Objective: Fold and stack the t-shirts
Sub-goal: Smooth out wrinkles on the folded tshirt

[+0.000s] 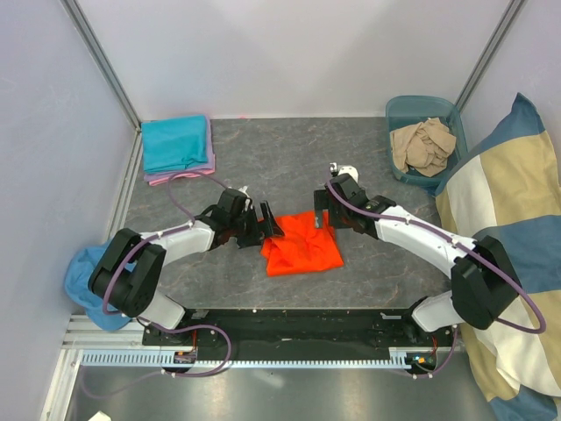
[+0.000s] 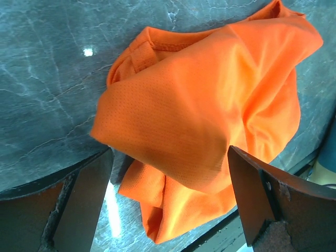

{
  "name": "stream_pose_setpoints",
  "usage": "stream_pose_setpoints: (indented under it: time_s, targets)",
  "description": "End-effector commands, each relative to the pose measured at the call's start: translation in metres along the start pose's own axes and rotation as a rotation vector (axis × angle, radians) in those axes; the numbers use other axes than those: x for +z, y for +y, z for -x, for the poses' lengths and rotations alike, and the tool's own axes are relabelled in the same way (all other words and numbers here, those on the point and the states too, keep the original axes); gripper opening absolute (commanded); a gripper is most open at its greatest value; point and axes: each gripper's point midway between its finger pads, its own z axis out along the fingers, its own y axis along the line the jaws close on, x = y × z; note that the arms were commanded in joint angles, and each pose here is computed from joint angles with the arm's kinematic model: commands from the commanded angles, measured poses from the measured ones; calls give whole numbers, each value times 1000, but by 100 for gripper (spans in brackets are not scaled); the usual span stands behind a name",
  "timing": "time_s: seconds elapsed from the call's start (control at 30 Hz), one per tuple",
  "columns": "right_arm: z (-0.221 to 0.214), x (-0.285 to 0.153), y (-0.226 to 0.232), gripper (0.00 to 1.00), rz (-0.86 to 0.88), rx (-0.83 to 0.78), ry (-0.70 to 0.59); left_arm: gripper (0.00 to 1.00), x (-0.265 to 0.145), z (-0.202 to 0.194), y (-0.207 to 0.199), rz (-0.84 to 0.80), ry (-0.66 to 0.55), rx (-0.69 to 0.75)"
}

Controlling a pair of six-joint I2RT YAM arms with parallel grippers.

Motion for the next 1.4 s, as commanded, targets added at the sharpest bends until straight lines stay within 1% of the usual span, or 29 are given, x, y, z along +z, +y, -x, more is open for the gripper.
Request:
stream_pose_setpoints:
  time_s: [0.0,0.27,0.43,0.67,0.7,0.8,1.0,1.2,1.37]
  targets:
    - [22,4,5,98,-1,-17,-41,100,-6,-11,31,139,27,38]
    - [19,8,6,98,18,-14,-43,100,-15,0,31,160,-22,69]
    - [16,18,8,98,35,-23,-31,100,-11,1,33,164,-24,60]
    - [-7,33,11,98,58,-6,50,100,8,-11,37,135,30,43]
    - [-13,34,9,98,57,3,62,100,12,-17,40,136,54,36]
    - [-29,37,8,98,62,23,103,100,16,-24,41,120,75,28]
    - [-54,33,3,98,80,64,138,99,22,-40,50,118,130,12]
    - [-69,38,12,98,134,98,179,98,32,-40,45,77,135,0]
    - [-74,40,12,98,141,108,185,98,33,-44,45,69,145,-5]
